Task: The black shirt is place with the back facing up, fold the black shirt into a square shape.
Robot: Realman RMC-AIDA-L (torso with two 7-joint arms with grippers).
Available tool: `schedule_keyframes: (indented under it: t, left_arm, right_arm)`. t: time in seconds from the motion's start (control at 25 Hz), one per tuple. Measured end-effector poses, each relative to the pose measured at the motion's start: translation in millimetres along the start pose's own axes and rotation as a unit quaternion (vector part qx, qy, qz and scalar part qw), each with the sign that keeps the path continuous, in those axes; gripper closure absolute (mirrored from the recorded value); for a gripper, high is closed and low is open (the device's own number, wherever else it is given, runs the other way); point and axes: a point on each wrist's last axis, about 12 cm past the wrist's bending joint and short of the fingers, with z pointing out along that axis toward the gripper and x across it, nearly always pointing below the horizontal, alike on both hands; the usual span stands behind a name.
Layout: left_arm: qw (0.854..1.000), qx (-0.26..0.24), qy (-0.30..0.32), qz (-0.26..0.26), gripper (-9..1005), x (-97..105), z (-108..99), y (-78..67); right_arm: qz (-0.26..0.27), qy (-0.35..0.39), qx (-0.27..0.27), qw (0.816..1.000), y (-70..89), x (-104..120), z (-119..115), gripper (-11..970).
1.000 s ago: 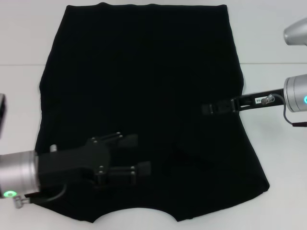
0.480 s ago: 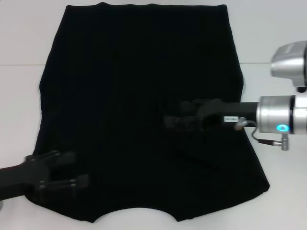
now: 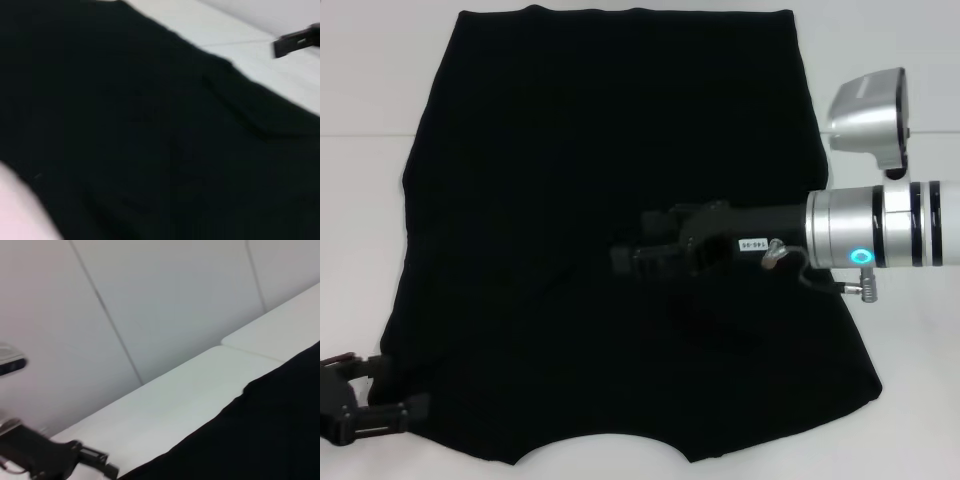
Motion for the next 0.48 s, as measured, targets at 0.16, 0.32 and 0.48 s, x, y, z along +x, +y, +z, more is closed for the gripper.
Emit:
schedule_keyframes:
  t: [0.16, 0.32, 0.48]
  left_arm:
    - [1.000, -0.023, 0.009, -0.002, 109, 2.9, 1.4, 4.6]
    - [0.999, -0.035, 0.009, -0.001, 109, 2.1, 2.8, 7.7]
    - [0.999, -0.040, 0.006, 0.000, 108, 0.1, 3.1, 9.7]
  right_arm:
    - [-0.005, 0.008, -0.010, 1.000, 2.3, -1.9, 1.3, 28]
    - [-0.005, 0.007, -0.009, 1.000, 1.9, -2.4, 0.6, 29]
    - [-0.005, 0.005, -0.008, 1.000, 0.9, -3.5, -0.6, 29]
